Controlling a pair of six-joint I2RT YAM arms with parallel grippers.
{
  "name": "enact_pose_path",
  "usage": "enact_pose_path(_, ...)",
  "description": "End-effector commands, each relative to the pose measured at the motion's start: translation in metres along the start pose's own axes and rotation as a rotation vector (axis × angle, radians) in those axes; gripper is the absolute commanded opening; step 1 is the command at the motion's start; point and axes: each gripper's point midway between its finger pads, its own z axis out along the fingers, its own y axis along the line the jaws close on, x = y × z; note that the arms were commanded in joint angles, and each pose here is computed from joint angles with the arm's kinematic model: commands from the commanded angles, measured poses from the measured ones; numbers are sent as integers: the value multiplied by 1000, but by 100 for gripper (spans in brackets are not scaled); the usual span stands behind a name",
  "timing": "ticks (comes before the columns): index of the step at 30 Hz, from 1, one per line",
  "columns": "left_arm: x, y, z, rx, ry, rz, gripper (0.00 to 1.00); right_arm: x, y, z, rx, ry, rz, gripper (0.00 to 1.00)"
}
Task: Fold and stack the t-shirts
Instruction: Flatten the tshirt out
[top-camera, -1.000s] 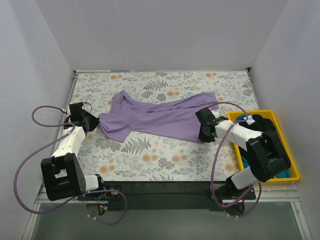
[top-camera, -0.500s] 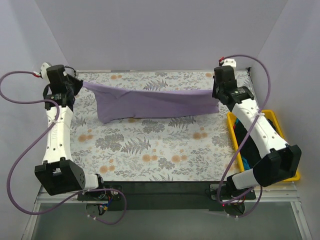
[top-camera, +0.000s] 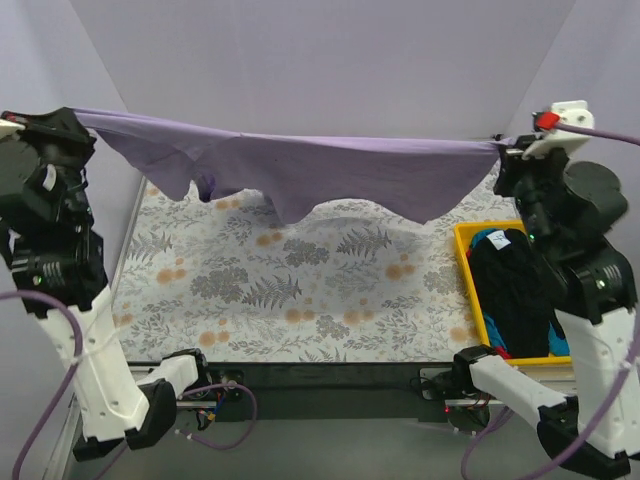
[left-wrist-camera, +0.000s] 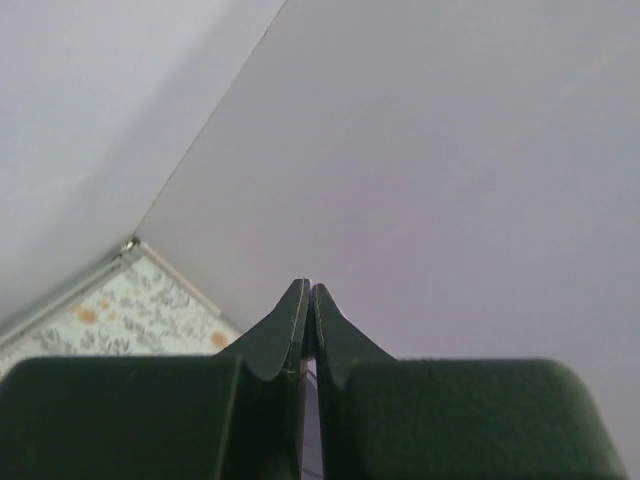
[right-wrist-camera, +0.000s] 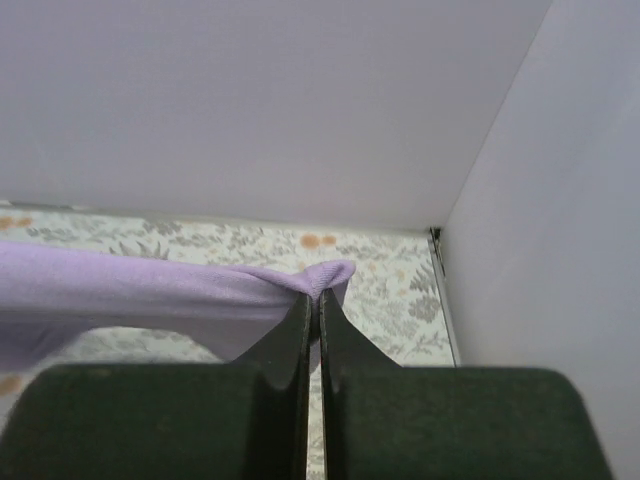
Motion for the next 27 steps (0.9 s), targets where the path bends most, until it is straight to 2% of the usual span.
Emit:
enact_pose_path(1, -82, -15, -42, 19, -247, 20, 0, -46, -18, -41, -6, -147, -39, 1)
enact_pose_path(4, -94, -34, -48, 93, -266, 39, 0, -61, -19, -56, -36, -187, -62, 1)
enact_pose_path(8, -82, -47, -25, 137, -235, 98, 0, -73, -13, -60, -86, -216, -91, 1)
enact_pose_path(11, -70, -56, -5, 165, -201, 141, 0, -68, -6, -44, -94, -181, -112, 1)
enact_pose_path(14, -40, -66, 32, 216, -124, 154, 0, -52, 4, -14, -101, -111, -140, 1)
enact_pose_path(17, 27, -59, 86, 231, 35, 167, 0, -13, 21, 30, -115, 7, -175, 1)
enact_pose_path(18, 47, -55, 99, 230, 83, 157, 0, 14, 26, 55, -98, 72, -193, 1)
enact_pose_path(19, 89, -38, 126, 196, 170, 166, 0, 28, 28, 67, -85, 103, -202, 1)
enact_pose_path(21, 135, -33, 147, 231, 270, 145, 0, 60, 34, 103, -56, 153, -236, 1)
enact_pose_path(22, 174, -19, 168, 216, 339, 142, 0, 88, 38, 116, -54, 202, -256, 1)
enact_pose_path(25, 246, -11, 191, 231, 463, 169, 0, 149, 42, 162, -39, 297, -289, 1)
enact_pose_path(26, 297, 2, 206, 207, 542, 189, 0, 180, 41, 181, -44, 357, -301, 1)
enact_pose_path(27, 317, 7, 211, 201, 570, 200, 0, 190, 41, 194, -43, 349, -295, 1)
